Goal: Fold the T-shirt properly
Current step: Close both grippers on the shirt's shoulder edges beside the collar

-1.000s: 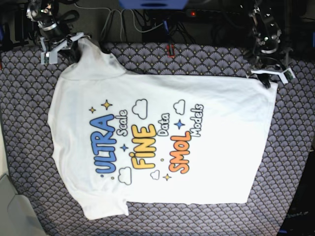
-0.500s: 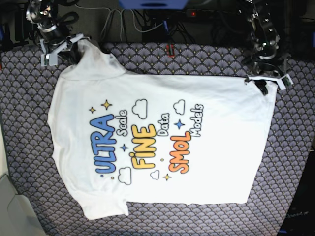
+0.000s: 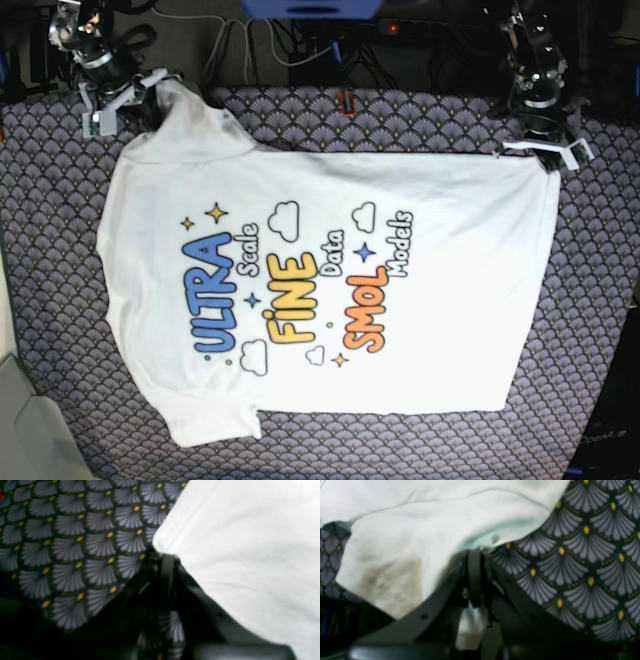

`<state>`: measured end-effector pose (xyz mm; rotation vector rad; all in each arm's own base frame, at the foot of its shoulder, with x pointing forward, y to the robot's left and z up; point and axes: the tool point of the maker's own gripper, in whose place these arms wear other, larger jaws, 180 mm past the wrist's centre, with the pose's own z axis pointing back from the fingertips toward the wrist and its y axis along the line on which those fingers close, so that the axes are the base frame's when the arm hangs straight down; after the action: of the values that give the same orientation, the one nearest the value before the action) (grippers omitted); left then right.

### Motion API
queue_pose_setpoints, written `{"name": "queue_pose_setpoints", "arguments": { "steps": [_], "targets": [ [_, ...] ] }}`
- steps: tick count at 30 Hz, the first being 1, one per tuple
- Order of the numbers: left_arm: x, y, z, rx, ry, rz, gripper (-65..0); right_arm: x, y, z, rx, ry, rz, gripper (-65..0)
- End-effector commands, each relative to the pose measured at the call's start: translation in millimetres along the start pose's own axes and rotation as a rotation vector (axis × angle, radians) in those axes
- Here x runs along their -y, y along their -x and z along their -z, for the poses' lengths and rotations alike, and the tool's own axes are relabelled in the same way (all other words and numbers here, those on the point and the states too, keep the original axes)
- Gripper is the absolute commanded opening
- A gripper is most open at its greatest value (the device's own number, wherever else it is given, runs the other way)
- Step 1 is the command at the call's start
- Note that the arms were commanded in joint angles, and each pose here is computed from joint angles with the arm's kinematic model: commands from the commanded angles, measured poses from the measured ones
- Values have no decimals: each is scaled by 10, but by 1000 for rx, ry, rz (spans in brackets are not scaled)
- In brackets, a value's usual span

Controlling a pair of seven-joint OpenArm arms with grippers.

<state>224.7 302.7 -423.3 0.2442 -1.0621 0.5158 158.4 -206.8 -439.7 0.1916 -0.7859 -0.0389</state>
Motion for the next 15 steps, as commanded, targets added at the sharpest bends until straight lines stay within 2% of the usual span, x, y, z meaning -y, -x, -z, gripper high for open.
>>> {"name": "queue_pose_setpoints", "arguments": {
  "steps": [1, 3, 5, 12, 15],
  "targets": [
    [-18, -193, -19, 63, 1, 11, -645, 197, 233, -86, -129, 56, -63, -650],
    [-15, -214, -58, 68, 6, 24, -645, 110, 190, -105, -106, 0, -93, -650],
    [-49, -225, -103, 71, 2, 34, -645, 129, 112, -160, -75, -16, -111, -650],
    [-109, -294, -212, 88, 2, 64, -645, 290, -50, -241, -36, 21, -129, -650],
    [-115, -325, -225, 95, 1, 68, -645, 252, -198, -231, 1, 19, -145, -650]
  ]
}}
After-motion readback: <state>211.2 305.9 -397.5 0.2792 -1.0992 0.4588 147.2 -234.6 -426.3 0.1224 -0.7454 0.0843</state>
